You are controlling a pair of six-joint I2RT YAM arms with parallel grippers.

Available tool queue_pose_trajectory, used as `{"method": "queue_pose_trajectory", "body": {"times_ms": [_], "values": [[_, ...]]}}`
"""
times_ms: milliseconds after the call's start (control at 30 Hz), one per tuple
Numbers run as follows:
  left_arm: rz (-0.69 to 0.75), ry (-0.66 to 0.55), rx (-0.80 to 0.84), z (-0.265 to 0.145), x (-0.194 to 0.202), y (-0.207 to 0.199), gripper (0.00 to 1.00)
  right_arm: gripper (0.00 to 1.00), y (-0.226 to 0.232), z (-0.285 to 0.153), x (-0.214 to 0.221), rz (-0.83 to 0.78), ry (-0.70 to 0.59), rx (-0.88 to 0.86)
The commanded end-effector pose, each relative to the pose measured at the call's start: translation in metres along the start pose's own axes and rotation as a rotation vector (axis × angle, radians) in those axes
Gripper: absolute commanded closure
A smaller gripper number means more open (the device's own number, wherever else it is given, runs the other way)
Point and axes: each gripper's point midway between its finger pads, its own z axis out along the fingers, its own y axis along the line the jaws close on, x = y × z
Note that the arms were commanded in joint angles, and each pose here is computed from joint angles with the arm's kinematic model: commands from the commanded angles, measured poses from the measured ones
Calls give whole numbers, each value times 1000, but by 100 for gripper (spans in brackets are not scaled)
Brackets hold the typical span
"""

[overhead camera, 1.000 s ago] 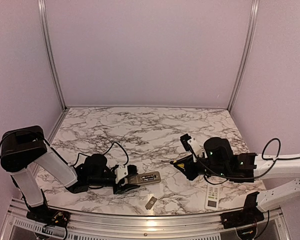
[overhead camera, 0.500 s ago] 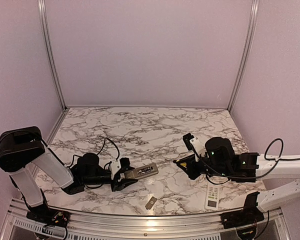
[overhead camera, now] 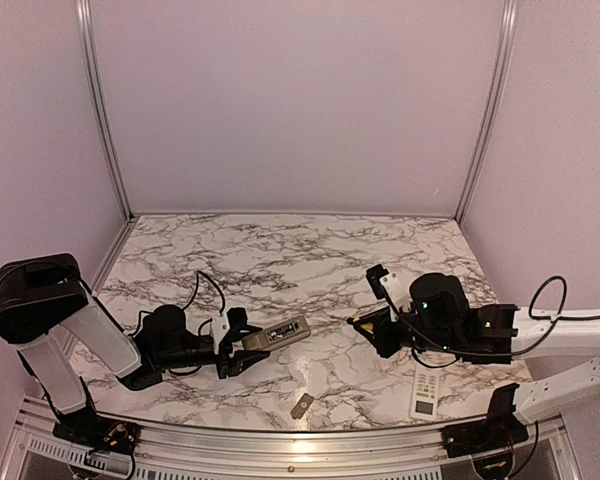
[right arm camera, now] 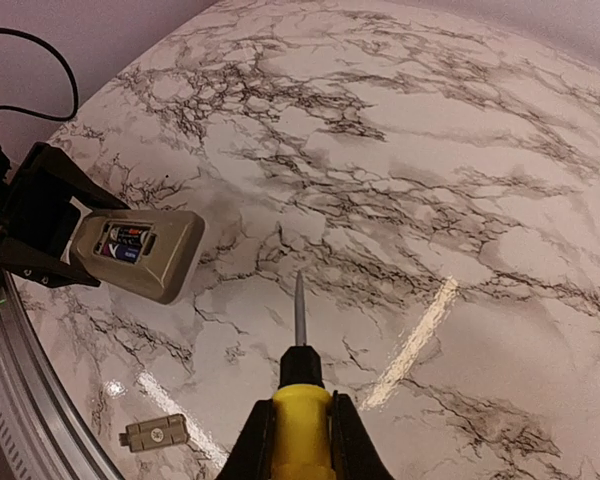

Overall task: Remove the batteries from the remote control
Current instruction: Pick up the remote control without the battery cover from the center of the board, then remove the battery from the remote control without the battery cover.

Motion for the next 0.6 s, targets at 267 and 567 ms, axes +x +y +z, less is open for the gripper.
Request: {"method": "queue_pose_trajectory", "body": {"times_ms": [267,567], "values": [[26,31,78,15,-3,-7,100,100,10,-7,-21,39,-15,-25],[96,91,78,26,12,-18,100,100,23,-6,-18,67,26,-63]]}}
